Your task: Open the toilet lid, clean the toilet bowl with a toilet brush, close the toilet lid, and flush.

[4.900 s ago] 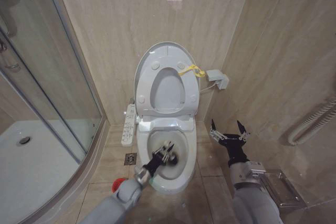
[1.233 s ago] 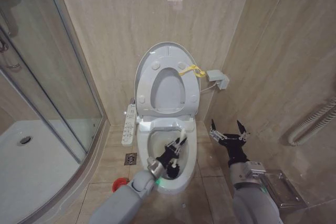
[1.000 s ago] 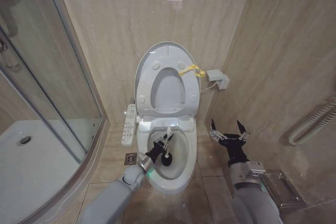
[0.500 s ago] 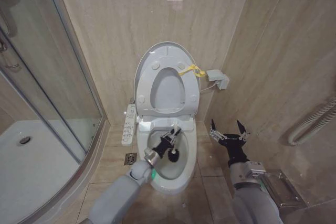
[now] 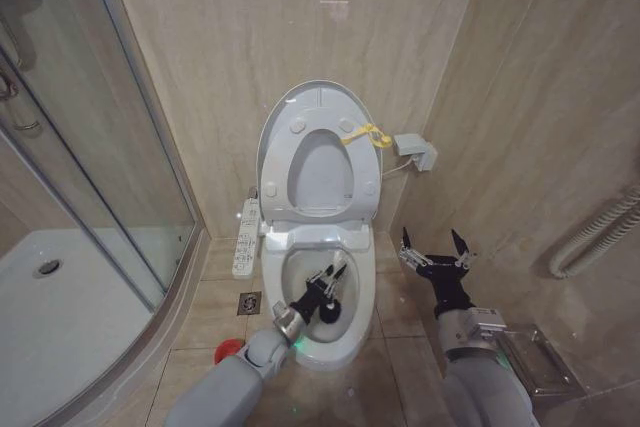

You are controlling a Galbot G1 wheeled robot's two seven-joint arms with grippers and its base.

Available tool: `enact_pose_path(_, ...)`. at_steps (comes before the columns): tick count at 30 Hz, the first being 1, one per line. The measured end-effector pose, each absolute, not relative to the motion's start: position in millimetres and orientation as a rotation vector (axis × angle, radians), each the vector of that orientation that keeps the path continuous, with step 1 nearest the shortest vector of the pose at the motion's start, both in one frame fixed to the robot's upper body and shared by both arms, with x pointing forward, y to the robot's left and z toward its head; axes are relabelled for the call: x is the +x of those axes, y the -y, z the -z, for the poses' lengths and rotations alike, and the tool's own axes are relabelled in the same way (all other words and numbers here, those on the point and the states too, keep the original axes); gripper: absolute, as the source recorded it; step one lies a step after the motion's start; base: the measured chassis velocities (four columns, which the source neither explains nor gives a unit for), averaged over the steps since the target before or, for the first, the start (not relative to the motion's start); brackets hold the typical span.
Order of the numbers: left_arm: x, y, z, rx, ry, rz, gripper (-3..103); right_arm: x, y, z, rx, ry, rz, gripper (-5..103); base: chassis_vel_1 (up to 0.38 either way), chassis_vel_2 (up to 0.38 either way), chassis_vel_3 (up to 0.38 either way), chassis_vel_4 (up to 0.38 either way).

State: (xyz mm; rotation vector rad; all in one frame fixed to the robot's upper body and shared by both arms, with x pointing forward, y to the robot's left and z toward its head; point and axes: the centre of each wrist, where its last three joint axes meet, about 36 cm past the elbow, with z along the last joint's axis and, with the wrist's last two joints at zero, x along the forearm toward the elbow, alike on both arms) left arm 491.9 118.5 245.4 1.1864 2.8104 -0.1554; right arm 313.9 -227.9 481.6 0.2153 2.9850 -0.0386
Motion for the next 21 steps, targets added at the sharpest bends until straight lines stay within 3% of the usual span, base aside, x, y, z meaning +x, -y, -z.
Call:
enact_pose_path(8, 502, -103, -278, 1.185, -2.750, 0.179, 18, 314, 228, -482, 0.215, -2.985, 0.039, 100, 0.000, 0.000, 0.000, 0.000)
enact_pose_path(15, 461, -80, -297, 1.242, -2.703, 0.268, 18, 314, 228, -482, 0.215, -2.985, 0.039, 100, 0.000, 0.000, 0.000, 0.000)
enact_pose_path(21, 442, -85, -285, 1.224, -2.753, 0.270, 18, 314, 228, -482, 0.215, -2.985, 0.039, 100, 0.000, 0.000, 0.000, 0.000)
